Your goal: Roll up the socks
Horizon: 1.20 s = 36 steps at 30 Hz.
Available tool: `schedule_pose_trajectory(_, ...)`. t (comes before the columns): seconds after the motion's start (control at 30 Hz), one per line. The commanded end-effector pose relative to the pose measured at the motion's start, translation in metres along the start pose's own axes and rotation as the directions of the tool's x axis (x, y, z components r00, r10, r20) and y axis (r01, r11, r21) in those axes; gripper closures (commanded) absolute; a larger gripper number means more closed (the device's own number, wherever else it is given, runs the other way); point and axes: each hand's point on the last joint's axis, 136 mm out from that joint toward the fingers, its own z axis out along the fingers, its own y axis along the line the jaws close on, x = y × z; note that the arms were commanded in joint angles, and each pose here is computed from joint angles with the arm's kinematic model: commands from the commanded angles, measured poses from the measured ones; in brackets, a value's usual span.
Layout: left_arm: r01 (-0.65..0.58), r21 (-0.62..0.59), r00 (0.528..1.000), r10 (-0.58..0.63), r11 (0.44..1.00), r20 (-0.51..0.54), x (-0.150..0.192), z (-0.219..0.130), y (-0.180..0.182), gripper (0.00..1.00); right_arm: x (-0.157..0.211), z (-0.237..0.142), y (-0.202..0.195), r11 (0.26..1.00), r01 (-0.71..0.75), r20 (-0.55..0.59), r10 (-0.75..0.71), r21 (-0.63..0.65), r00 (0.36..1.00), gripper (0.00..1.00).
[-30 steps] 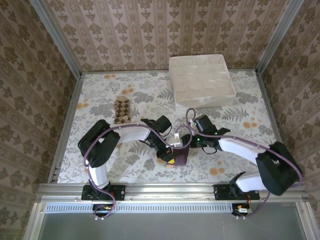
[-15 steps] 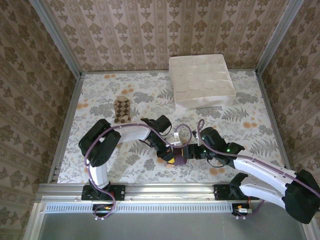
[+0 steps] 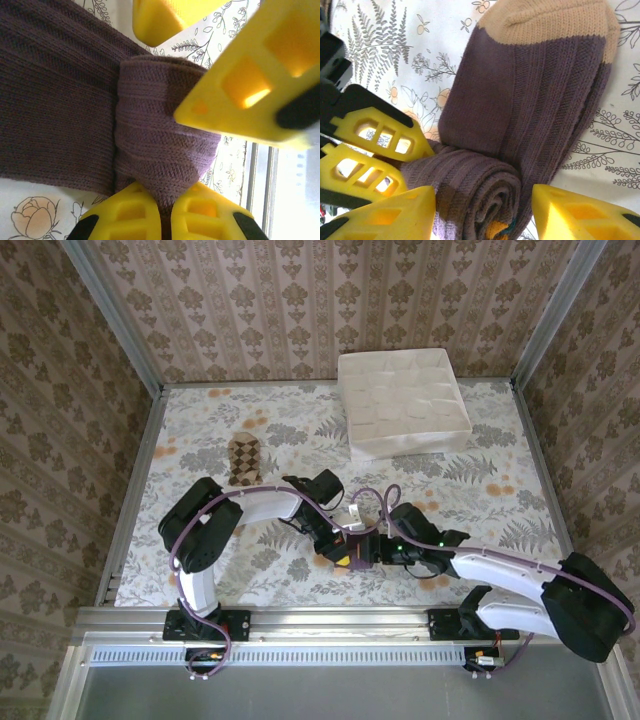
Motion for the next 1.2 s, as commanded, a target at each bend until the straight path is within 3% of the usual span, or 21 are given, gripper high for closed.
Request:
schedule_pose_trajectory(0.0,-0.04,-0.09,0.999,0.039,0.995,-0.012,0.0,0.003,0.02,1.0,-0.003,0.005,0.001,1.0,-0.015,0.001,0.015,0.017,1.0,0.49)
schedule_pose_trajectory(0.07,-0.051,-0.092,0.999,0.051,0.994,-0.004,-0.002,0.003,0.018,1.0,-0.001,0.008,-0.002,0.999,-0.027,-0.017,0.028,0.03,0.999,0.53)
schedule_pose_trajectory(0.2,-0.069,-0.157,0.997,0.071,0.985,0.005,-0.004,0.003,0.025,0.99,0.003,0.013,-0.007,0.997,-0.046,-0.037,0.048,0.054,0.998,0.85)
schedule_pose_trajectory(0.33,-0.072,-0.229,0.995,0.085,0.971,0.047,-0.006,-0.003,0.031,0.86,0.004,0.011,-0.011,0.996,-0.058,-0.031,0.06,0.068,0.998,1.0)
schedule_pose_trajectory(0.47,-0.082,-0.295,0.985,0.122,0.952,0.12,-0.012,-0.018,0.032,0.76,0.009,0.008,-0.018,0.993,-0.065,-0.034,0.069,0.096,0.997,1.0)
schedule_pose_trajectory(0.53,-0.085,-0.327,0.971,0.152,0.941,0.185,-0.018,-0.03,0.03,0.62,0.01,0.008,-0.022,0.991,-0.079,-0.03,0.082,0.106,0.996,1.0)
schedule_pose_trajectory(0.7,-0.06,-0.39,0.895,0.222,0.919,0.386,-0.031,-0.072,0.021,0.52,0.012,0.01,-0.026,0.988,-0.089,-0.035,0.094,0.127,0.995,1.0)
schedule_pose_trajectory(0.9,0.006,-0.387,0.809,0.223,0.922,0.544,-0.024,-0.095,0.012,0.46,0.012,0.012,-0.026,0.987,-0.091,-0.042,0.097,0.131,0.994,1.0)
schedule_pose_trajectory(1.17,0.058,-0.28,0.764,0.139,0.958,0.631,-0.026,-0.064,0.008,0.45,0.011,0.012,-0.027,0.986,-0.094,-0.041,0.1,0.137,0.994,1.0)
